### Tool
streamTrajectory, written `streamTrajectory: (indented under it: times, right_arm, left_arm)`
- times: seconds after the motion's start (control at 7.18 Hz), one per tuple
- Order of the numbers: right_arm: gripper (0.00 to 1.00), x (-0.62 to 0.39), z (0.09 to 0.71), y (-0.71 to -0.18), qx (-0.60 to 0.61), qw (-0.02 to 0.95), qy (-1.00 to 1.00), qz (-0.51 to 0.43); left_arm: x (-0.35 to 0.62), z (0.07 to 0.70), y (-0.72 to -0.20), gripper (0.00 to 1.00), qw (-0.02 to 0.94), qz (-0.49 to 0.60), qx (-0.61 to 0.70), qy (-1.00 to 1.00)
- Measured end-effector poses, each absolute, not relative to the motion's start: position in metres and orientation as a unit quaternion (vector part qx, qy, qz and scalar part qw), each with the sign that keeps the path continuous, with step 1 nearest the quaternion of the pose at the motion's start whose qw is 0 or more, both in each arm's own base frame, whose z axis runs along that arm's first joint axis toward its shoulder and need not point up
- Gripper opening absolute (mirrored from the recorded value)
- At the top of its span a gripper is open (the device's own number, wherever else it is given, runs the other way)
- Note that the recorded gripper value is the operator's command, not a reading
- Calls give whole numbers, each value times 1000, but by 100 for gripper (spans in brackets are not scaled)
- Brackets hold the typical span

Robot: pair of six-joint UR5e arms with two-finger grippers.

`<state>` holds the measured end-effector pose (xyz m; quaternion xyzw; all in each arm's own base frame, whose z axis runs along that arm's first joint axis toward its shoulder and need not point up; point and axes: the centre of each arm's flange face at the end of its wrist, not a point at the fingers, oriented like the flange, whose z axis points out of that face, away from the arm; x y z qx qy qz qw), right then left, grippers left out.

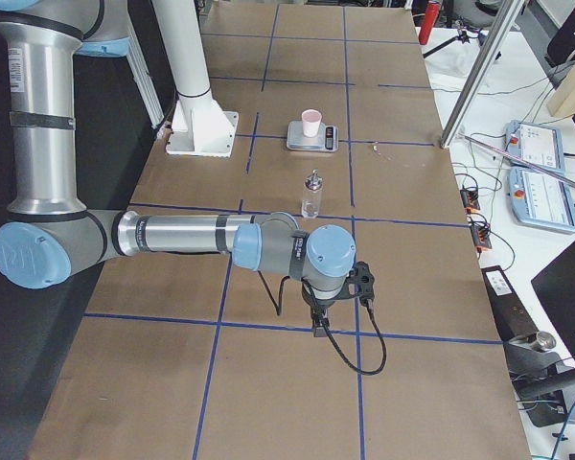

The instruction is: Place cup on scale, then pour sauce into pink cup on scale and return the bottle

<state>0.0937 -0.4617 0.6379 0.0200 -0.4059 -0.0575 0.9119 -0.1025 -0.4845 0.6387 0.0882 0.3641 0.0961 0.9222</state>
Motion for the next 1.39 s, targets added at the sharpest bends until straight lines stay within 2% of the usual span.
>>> streamTrajectory:
  times: [0.56,1.39]
  right_arm:
    - [100,98,637,-461,23,912,-405,-53]
    - [100,112,637,-457,11,914,-404,-1]
  left_arm:
    - [-103,640,-485,100,922,97,96,363]
    - [-103,631,-488,100,927,18,72,369]
